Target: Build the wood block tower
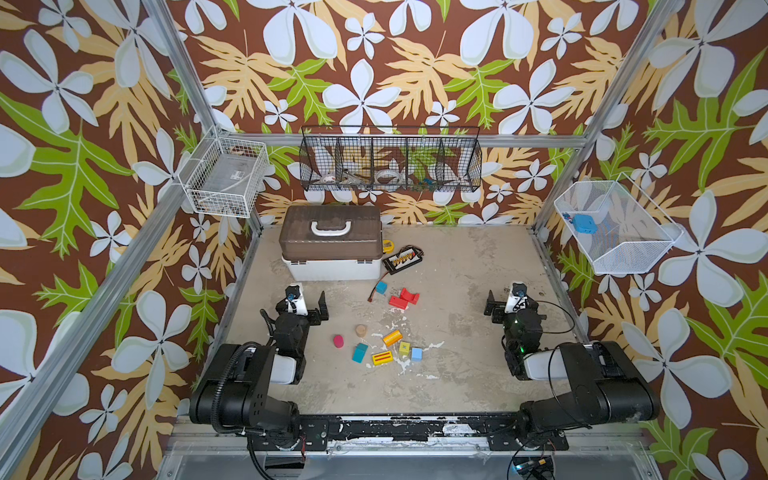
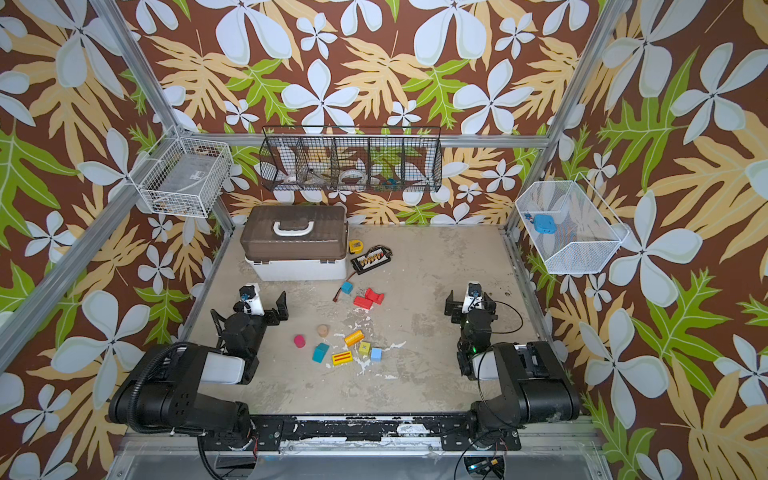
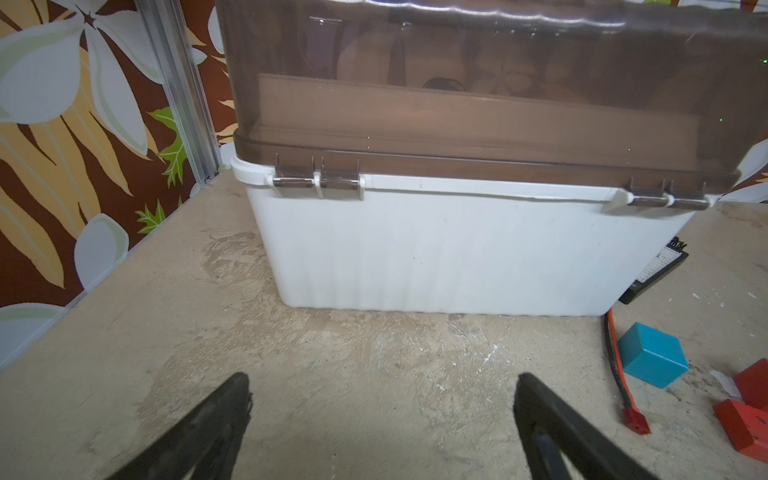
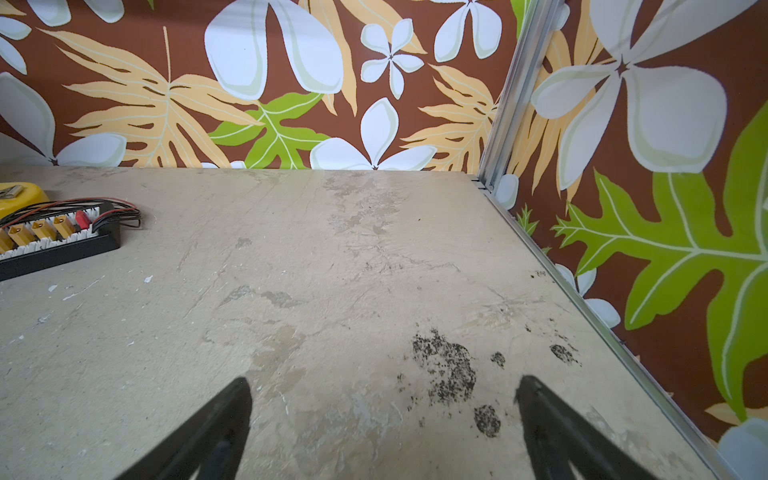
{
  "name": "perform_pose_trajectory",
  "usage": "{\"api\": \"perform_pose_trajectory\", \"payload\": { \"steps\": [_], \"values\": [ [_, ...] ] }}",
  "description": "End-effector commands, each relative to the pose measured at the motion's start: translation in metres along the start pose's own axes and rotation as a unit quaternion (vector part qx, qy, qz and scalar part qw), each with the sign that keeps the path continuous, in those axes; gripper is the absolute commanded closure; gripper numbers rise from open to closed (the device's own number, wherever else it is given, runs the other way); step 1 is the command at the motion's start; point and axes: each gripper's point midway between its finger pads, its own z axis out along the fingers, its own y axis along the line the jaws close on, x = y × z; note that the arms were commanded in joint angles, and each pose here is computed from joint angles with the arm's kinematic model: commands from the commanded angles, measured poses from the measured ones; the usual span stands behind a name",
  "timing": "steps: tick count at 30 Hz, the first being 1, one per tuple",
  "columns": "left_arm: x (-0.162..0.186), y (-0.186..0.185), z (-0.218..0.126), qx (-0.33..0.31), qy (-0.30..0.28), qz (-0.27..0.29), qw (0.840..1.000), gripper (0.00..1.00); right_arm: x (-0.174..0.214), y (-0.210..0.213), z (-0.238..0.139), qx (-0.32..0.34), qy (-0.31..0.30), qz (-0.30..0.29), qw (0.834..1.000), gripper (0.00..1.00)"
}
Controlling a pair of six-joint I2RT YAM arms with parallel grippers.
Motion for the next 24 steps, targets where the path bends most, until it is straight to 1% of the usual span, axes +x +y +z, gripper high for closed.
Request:
{"api": "perform_pose_trajectory", "payload": {
  "steps": [1, 11, 12, 14, 15, 16, 18, 19, 20, 21, 22, 23, 24],
  "values": [
    [-0.013, -0.002, 0.0, 0.004, -0.026, 0.004, 1.0, 0.0, -0.009, -0.001, 0.0, 0.004, -0.018, 0.0, 1.0, 0.0],
    [-0.015, -0.002, -0.002, 0.005, -0.03, 0.003, 1.0, 0.0, -0.011, -0.002, -0.001, 0.005, -0.022, 0.0, 1.0, 0.0],
    [-0.019, -0.004, -0.005, 0.011, -0.038, 0.004, 0.999, 0.0, -0.016, 0.0, -0.002, 0.002, -0.028, -0.005, 1.0, 0.0],
    [-0.032, -0.006, -0.017, 0.013, -0.055, 0.005, 0.998, 0.0, -0.024, 0.004, -0.003, 0.0, -0.017, -0.015, 1.0, 0.0],
    [-0.039, -0.005, -0.026, 0.009, -0.063, -0.004, 0.998, 0.0, -0.03, 0.004, -0.005, 0.015, -0.008, -0.009, 1.0, 0.0],
    [-0.043, 0.001, -0.032, -0.008, -0.065, -0.03, 0.997, 0.0, -0.031, 0.001, -0.006, 0.027, 0.006, 0.008, 1.0, 0.0],
    [-0.056, 0.011, -0.049, -0.036, -0.07, -0.061, 0.995, 0.0, -0.042, 0.008, -0.012, -0.001, 0.004, 0.033, 0.999, 0.0],
    [-0.06, 0.016, -0.059, -0.045, -0.085, -0.085, 0.992, 0.0, -0.05, 0.014, -0.017, -0.018, -0.009, 0.033, 0.999, 0.0],
    [-0.067, 0.019, -0.072, -0.045, -0.115, -0.113, 0.986, 0.0, -0.057, 0.014, -0.023, -0.02, -0.024, 0.042, 0.999, 0.0],
    [-0.071, 0.021, -0.085, -0.038, -0.147, -0.145, 0.978, 0.0, -0.062, 0.015, -0.029, -0.025, -0.032, 0.067, 0.997, 0.0],
    [-0.073, 0.024, -0.093, -0.035, -0.165, -0.174, 0.97, 0.0, -0.067, 0.013, -0.033, -0.027, -0.037, 0.098, 0.994, 0.0],
    [-0.074, 0.026, -0.098, -0.036, -0.171, -0.202, 0.964, 0.0, -0.069, 0.012, -0.036, -0.028, -0.032, 0.144, 0.989, 0.0],
    [-0.076, 0.023, -0.098, -0.029, -0.155, -0.209, 0.965, 0.0, -0.069, 0.015, -0.038, -0.037, -0.02, 0.161, 0.986, 0.0]
  ]
}}
